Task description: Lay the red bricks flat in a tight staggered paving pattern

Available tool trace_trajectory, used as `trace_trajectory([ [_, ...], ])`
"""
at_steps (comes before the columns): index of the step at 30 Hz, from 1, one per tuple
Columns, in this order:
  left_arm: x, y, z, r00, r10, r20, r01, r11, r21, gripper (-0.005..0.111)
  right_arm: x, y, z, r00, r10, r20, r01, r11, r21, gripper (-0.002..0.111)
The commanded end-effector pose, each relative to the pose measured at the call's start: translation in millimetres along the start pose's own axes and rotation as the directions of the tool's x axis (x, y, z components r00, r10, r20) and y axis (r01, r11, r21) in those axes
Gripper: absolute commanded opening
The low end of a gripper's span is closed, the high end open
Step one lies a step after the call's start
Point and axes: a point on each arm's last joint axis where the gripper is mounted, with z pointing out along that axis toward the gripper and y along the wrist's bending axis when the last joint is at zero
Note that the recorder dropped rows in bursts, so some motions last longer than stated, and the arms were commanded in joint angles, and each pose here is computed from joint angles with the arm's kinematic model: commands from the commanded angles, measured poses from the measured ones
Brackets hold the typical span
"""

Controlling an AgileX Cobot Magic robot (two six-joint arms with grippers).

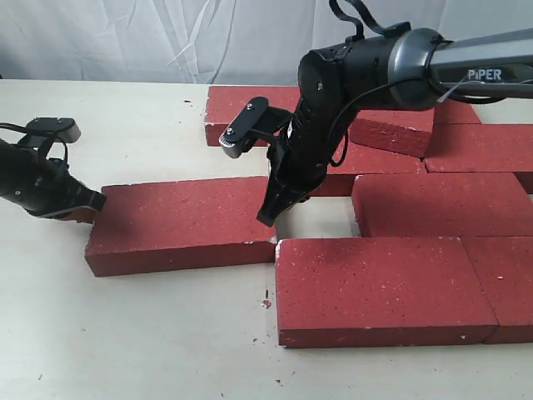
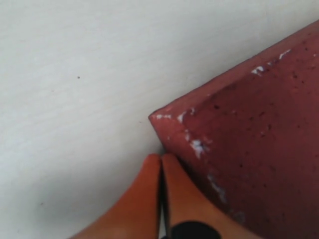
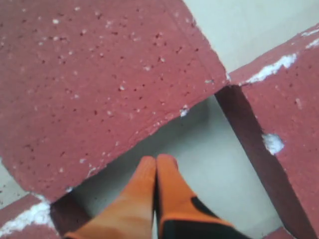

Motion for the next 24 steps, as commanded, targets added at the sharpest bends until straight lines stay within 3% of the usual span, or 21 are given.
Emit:
trace_trajectory([
  [1,0,-4.9,0,1.000,0.019,-0.010,-0.019,0.999,0.040,0.000,0,-1,-9,1.000,-0.012,-0.008,0.013,1.000,0.012,-0.001],
  [5,1,-6.2,0,0.999,0.045,-0.019,-0.044,0.998,0.055,0.000,0,2,-21,1.000,0.000,0.001,0.000,1.000,-0.003,-0.001],
  [8,-5,-4.0,0,0.999,0.024,0.047,-0.026,0.999,0.028,0.000,-10,7,-36,0.990,0.086,0.114,-0.080,0.995,-0.056,-0.001],
  [12,-9,-7.4,1,0.996,0.037,0.084,-0.041,0.998,0.044,0.000,-11,6,-33,0.990,0.070,0.125,-0.065,0.997,-0.050,-0.001],
  [16,-10,-10.3,3,0.995,0.055,0.083,-0.058,0.998,0.039,0.000,-9,0,-25,0.995,0.015,0.103,-0.017,1.000,0.018,-0.001],
  [24,-12,-8.2,3,0.994,0.039,0.102,-0.041,0.999,0.016,0.000,2,-17,-9,0.999,0.045,0.002,-0.044,0.988,0.148,-0.001],
])
